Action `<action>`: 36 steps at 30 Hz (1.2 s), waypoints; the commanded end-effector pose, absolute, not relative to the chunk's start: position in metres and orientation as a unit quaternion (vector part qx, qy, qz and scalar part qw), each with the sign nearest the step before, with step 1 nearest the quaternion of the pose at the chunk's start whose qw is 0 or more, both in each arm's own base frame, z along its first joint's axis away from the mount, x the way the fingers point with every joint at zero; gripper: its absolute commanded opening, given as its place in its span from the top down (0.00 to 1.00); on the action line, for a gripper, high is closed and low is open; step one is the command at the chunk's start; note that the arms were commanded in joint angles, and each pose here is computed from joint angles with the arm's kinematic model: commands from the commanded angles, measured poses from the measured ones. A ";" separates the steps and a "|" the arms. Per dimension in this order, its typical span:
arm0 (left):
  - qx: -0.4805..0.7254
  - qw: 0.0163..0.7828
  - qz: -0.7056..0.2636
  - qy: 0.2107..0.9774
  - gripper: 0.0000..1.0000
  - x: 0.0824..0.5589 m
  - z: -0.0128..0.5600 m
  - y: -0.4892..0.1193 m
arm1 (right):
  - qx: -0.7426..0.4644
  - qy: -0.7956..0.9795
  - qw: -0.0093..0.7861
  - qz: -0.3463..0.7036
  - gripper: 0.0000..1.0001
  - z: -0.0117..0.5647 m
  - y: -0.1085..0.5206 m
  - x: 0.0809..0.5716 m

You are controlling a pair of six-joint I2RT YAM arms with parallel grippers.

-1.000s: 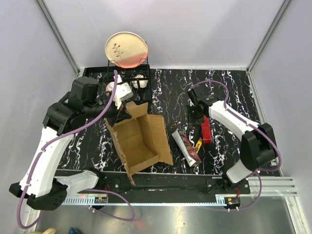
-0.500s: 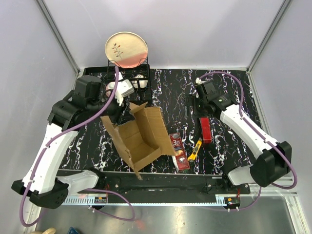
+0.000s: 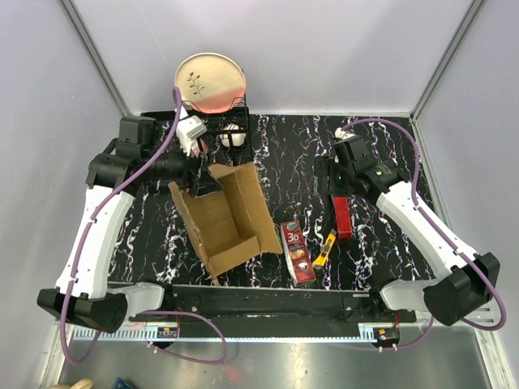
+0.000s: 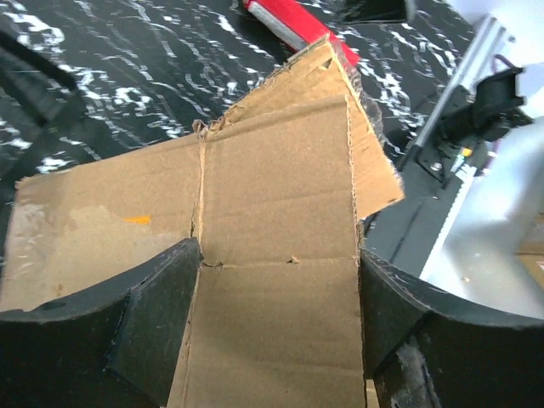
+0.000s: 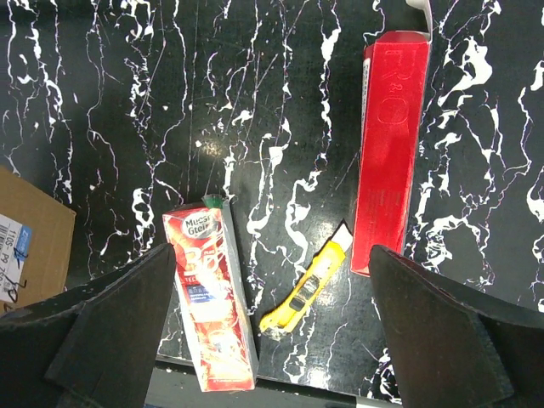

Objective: Unpack the express box
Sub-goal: Place the express box at the center of the board, then reset both arms

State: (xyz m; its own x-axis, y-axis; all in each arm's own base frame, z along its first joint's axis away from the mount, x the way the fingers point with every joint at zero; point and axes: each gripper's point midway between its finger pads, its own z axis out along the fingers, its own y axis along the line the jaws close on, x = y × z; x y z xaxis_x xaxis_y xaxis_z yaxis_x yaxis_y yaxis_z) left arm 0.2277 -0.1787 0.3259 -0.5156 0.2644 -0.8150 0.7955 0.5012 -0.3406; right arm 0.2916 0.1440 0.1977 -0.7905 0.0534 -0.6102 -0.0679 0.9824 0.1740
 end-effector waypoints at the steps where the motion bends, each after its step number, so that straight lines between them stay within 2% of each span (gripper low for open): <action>1: 0.350 0.412 -0.292 0.789 0.25 0.238 0.324 -0.152 | 0.002 0.931 0.350 0.099 0.00 0.217 0.142 0.295; 5: 0.345 0.458 -0.180 0.799 0.26 0.257 0.300 -0.121 | -0.002 0.928 0.356 0.111 0.00 0.224 0.146 0.297; 7: 0.348 0.461 -0.165 0.799 0.26 0.253 0.293 -0.115 | -0.004 0.925 0.361 0.115 0.00 0.229 0.147 0.298; 14: 0.346 0.423 -0.171 0.820 0.27 0.243 0.235 -0.113 | -0.001 0.922 0.366 0.127 0.00 0.232 0.150 0.297; 18: 0.338 0.419 -0.201 0.819 0.25 0.243 0.230 -0.122 | 0.000 0.923 0.360 0.138 0.00 0.225 0.154 0.295; 19: 0.338 0.422 -0.208 0.815 0.25 0.243 0.233 -0.125 | -0.001 0.921 0.362 0.142 0.00 0.226 0.155 0.296; 20: 0.343 0.428 -0.226 0.805 0.14 0.243 0.243 -0.132 | -0.002 0.921 0.362 0.144 0.00 0.226 0.156 0.296; 22: 0.343 0.437 -0.242 0.796 0.01 0.241 0.257 -0.137 | -0.003 0.919 0.365 0.149 0.00 0.228 0.157 0.296; 28: 0.362 0.507 -0.272 0.733 0.01 0.226 0.354 -0.150 | -0.011 0.912 0.378 0.162 0.00 0.236 0.161 0.297; 31: 0.350 0.521 -0.265 0.732 0.01 0.222 0.388 -0.146 | -0.012 0.908 0.387 0.161 0.00 0.241 0.159 0.297; 36: 0.336 0.542 -0.263 0.724 0.01 0.215 0.411 -0.142 | -0.014 0.907 0.392 0.152 0.00 0.251 0.155 0.296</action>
